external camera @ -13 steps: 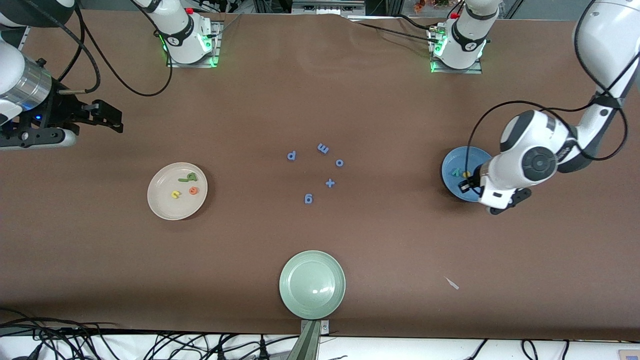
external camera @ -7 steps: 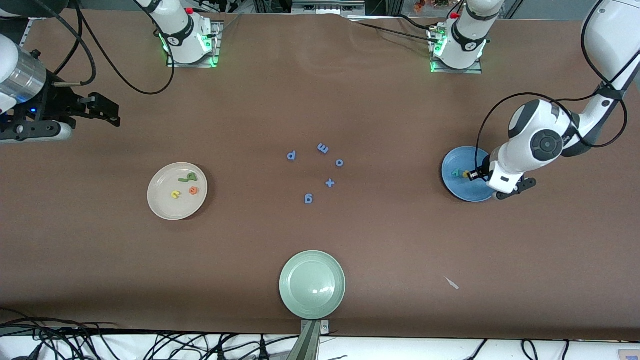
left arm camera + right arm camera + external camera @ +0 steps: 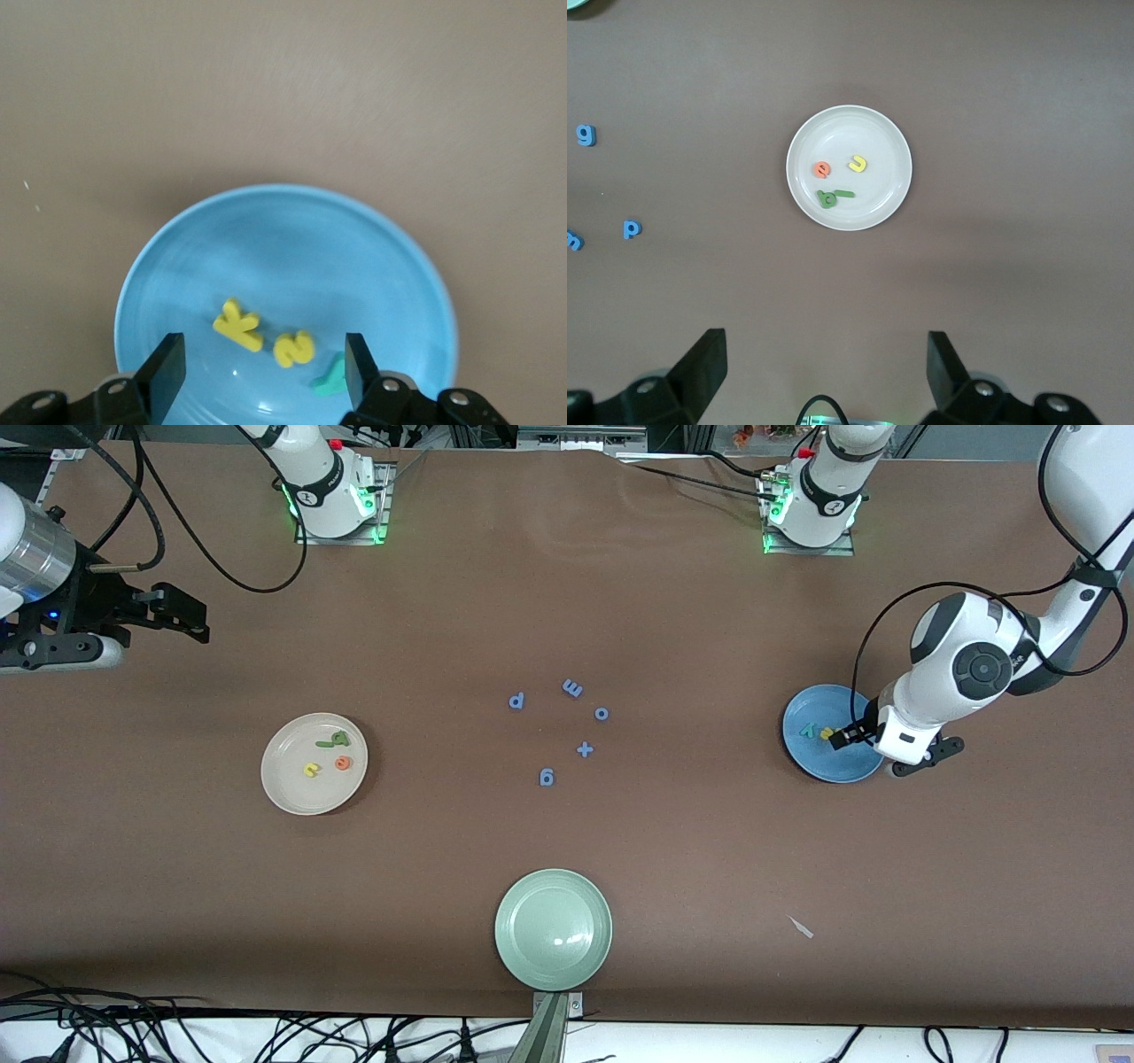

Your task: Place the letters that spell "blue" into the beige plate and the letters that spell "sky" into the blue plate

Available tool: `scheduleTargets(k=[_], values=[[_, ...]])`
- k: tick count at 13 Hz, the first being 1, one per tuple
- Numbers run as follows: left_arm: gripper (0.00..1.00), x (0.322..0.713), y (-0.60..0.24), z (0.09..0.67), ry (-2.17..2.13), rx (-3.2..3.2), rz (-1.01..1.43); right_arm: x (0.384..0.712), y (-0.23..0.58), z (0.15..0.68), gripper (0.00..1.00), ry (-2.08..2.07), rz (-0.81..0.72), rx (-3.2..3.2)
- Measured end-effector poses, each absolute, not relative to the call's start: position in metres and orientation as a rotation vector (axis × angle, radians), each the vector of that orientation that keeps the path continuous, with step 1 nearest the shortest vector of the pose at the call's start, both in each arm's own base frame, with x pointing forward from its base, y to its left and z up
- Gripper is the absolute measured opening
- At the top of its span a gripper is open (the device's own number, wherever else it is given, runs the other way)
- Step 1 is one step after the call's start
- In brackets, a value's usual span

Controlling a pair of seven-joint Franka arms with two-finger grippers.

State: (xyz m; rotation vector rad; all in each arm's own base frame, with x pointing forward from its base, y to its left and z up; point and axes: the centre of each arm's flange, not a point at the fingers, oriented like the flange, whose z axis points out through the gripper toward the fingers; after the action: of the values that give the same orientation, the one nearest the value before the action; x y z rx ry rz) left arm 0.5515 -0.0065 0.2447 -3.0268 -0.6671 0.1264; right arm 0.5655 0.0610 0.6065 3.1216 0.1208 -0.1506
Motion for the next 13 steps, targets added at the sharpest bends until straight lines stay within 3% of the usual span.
scheduleTargets(k=[7, 10, 13], values=[[0.90, 0.605, 0.055, 0.317, -0.830, -2.968, -0.024, 0.566, 0.058, 0.606, 1.00, 0.112, -0.153, 3.122], [0.99, 0.619, 0.109, 0.363, -0.769, -2.930, 0.057, 0.566, 0.058, 0.606, 1.00, 0.112, -0.154, 3.122], [1.00, 0.629, 0.125, 0.408, -0.856, -3.034, 0.116, 0.566, 0.056, 0.606, 1.00, 0.109, -0.154, 3.122]])
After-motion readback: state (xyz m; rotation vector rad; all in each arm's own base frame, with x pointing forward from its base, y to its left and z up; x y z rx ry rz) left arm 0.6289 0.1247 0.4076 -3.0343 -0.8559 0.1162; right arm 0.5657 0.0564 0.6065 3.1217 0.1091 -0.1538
